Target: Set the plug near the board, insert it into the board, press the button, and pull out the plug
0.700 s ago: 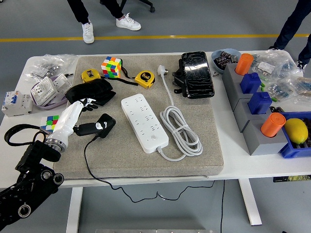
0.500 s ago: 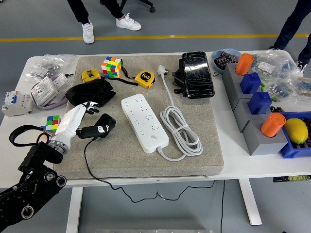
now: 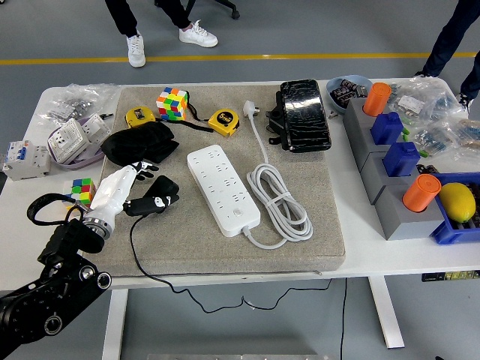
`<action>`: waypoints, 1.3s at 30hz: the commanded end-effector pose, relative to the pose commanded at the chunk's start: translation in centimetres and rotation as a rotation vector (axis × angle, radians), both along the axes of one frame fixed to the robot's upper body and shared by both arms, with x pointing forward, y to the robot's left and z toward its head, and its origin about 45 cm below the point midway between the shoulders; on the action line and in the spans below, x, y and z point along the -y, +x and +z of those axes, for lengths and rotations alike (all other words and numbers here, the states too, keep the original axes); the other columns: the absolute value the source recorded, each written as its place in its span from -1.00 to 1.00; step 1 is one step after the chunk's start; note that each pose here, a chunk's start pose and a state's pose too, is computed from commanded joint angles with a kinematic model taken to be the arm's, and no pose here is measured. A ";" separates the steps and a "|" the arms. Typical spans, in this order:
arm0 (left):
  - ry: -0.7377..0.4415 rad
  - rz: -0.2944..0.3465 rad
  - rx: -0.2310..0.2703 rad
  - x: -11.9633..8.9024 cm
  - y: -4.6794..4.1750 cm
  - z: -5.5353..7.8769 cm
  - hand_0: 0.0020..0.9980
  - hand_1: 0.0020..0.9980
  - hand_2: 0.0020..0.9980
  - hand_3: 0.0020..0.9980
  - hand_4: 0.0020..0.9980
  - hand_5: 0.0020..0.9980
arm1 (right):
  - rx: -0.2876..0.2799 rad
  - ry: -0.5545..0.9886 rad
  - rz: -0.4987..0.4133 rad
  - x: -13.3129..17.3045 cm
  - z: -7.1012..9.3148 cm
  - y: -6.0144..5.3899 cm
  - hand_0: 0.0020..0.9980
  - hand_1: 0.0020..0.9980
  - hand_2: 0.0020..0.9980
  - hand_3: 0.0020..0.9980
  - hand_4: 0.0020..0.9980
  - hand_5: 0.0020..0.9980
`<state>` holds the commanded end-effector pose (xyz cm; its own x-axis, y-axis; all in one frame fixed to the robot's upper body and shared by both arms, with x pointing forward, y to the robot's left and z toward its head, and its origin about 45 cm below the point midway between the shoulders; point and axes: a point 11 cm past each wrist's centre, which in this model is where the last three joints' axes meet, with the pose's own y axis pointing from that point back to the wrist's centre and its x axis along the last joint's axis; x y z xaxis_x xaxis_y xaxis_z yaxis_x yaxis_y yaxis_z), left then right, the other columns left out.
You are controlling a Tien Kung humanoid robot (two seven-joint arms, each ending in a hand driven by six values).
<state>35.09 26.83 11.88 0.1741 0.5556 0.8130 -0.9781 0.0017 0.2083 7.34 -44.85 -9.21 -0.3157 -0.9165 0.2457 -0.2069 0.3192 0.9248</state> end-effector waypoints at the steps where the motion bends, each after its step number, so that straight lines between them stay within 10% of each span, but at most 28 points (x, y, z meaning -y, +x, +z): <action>1: 0.000 0.001 -0.001 0.0 0.02 0.0 -0.01 0.14 0.21 0.42 1.00 -0.04 | 0.000 0.000 0.000 0.0 0.0 0.0 0.14 0.29 0.26 0.11 0.93 0.07; 39: 0.064 -0.017 0.015 1.0 0.47 0.5 -0.55 -0.43 -0.32 0.04 0.69 -0.86 | 0.012 -0.007 0.009 0.2 0.2 0.5 0.14 0.29 0.26 0.10 0.93 0.07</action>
<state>35.55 25.84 12.36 0.1701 0.4998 0.8493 -0.9811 0.0054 0.1933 7.84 -45.01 -9.03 -0.3106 -0.9175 0.2484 -0.2203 0.3237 0.9201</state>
